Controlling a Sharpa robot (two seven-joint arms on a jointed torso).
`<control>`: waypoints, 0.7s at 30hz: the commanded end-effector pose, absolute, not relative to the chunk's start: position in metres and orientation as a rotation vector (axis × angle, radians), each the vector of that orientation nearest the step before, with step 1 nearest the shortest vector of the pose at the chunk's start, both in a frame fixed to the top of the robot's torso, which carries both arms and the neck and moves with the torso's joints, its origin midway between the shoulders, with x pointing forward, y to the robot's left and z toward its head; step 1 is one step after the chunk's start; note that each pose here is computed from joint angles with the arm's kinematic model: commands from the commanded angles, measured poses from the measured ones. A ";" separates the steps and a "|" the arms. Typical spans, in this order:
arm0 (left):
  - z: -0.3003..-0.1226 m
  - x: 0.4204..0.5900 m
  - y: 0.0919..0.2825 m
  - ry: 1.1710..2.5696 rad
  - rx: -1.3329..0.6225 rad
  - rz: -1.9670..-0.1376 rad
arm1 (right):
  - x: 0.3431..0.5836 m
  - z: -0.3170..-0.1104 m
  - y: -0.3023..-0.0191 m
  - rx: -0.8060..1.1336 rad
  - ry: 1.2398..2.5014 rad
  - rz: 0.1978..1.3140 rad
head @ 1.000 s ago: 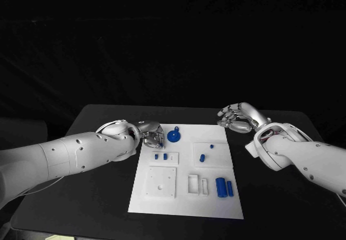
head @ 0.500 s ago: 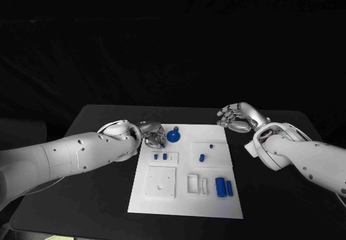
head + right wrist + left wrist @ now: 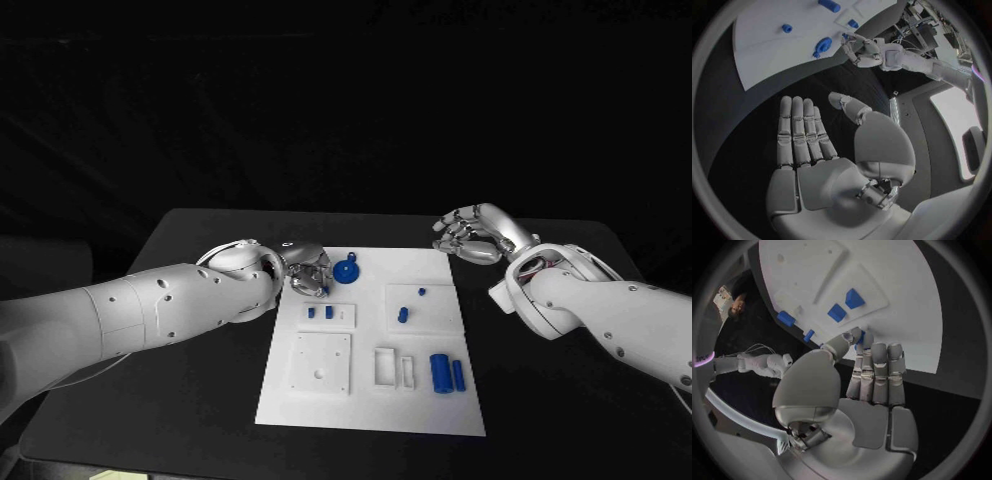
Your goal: Assemble the parts on the task board
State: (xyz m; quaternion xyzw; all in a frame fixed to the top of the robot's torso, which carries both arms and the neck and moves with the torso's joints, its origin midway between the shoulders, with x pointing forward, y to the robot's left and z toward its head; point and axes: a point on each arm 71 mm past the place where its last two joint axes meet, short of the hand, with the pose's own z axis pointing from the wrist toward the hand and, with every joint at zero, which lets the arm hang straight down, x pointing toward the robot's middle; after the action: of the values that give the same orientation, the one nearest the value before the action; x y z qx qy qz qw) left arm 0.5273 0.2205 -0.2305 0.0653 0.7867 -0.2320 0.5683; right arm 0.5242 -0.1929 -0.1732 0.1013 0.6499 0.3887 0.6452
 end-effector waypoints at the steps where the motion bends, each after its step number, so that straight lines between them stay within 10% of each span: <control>1: -0.237 0.525 0.219 1.877 0.162 -0.537 | 0.524 -0.173 -0.191 0.211 1.481 0.893; 21: -0.240 0.521 0.218 1.880 0.198 -0.523 | 0.524 -0.173 -0.192 0.212 1.481 0.893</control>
State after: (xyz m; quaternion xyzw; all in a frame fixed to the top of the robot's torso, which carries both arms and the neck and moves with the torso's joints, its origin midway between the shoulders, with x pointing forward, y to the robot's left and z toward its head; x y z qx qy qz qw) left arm 0.5248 0.2202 -0.2341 0.0705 0.7891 -0.2268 0.5664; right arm 0.5242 -0.1937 -0.1732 0.1015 0.6499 0.3882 0.6455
